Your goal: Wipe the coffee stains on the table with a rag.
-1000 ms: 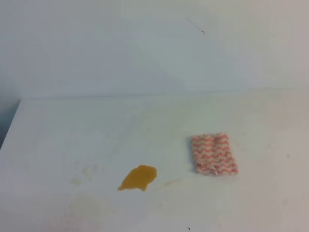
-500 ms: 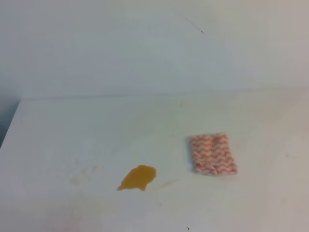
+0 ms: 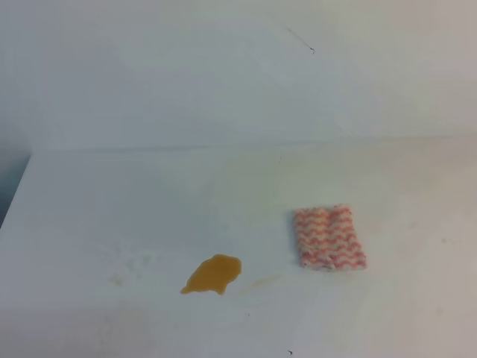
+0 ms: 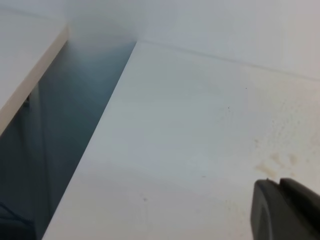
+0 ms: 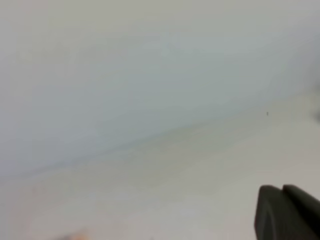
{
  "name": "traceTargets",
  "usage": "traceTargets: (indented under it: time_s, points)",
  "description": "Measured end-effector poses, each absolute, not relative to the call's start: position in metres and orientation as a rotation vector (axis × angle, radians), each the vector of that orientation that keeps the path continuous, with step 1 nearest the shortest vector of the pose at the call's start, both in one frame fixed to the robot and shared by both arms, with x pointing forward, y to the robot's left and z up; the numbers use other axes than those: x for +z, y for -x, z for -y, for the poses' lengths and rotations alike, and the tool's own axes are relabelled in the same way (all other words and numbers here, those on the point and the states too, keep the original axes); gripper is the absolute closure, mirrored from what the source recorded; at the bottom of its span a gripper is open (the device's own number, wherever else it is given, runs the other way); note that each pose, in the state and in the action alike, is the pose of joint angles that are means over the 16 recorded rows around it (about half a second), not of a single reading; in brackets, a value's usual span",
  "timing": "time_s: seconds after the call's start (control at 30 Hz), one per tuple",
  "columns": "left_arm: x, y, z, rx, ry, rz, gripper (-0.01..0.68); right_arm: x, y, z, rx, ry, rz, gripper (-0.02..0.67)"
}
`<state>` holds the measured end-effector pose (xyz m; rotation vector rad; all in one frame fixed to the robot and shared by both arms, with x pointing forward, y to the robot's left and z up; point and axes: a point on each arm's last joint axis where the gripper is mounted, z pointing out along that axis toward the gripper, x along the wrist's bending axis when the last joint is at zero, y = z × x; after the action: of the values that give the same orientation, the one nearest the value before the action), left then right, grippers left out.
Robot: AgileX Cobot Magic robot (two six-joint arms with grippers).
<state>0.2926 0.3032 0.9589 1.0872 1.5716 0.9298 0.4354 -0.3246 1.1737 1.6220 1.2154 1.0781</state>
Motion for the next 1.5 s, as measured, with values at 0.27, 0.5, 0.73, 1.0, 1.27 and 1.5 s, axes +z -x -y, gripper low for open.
traceTargets:
  time_s: [0.27, 0.5, 0.73, 1.0, 1.27, 1.5]
  points:
    - [0.959, -0.293, -0.303, 0.93, -1.087, -1.572, 0.674, 1.12, -0.48, 0.315, 0.995, -1.868, -1.516, 0.652]
    - [0.959, -0.293, -0.303, 0.93, -1.087, -1.572, 0.674, 1.084, -0.51, 0.297, 1.091, -1.939, -1.783, 0.651]
    - [0.959, -0.293, -0.303, 0.93, -1.087, -1.572, 0.674, 1.059, -0.541, 0.264, 1.167, -1.783, -2.108, 0.604]
    - [0.959, -0.293, -0.303, 0.93, -1.087, -1.572, 0.674, 1.04, -0.575, 0.2, 0.944, -1.538, -2.423, 0.501]
    - [0.959, -0.293, -0.303, 0.93, -1.087, -1.572, 0.674, 1.014, -0.597, 0.131, 0.644, -1.382, -2.538, 0.415]
    - [0.959, -0.293, -0.303, 0.93, -1.087, -1.572, 0.674, 0.974, -0.607, 0.1, 0.48, -1.361, -2.595, 0.38]
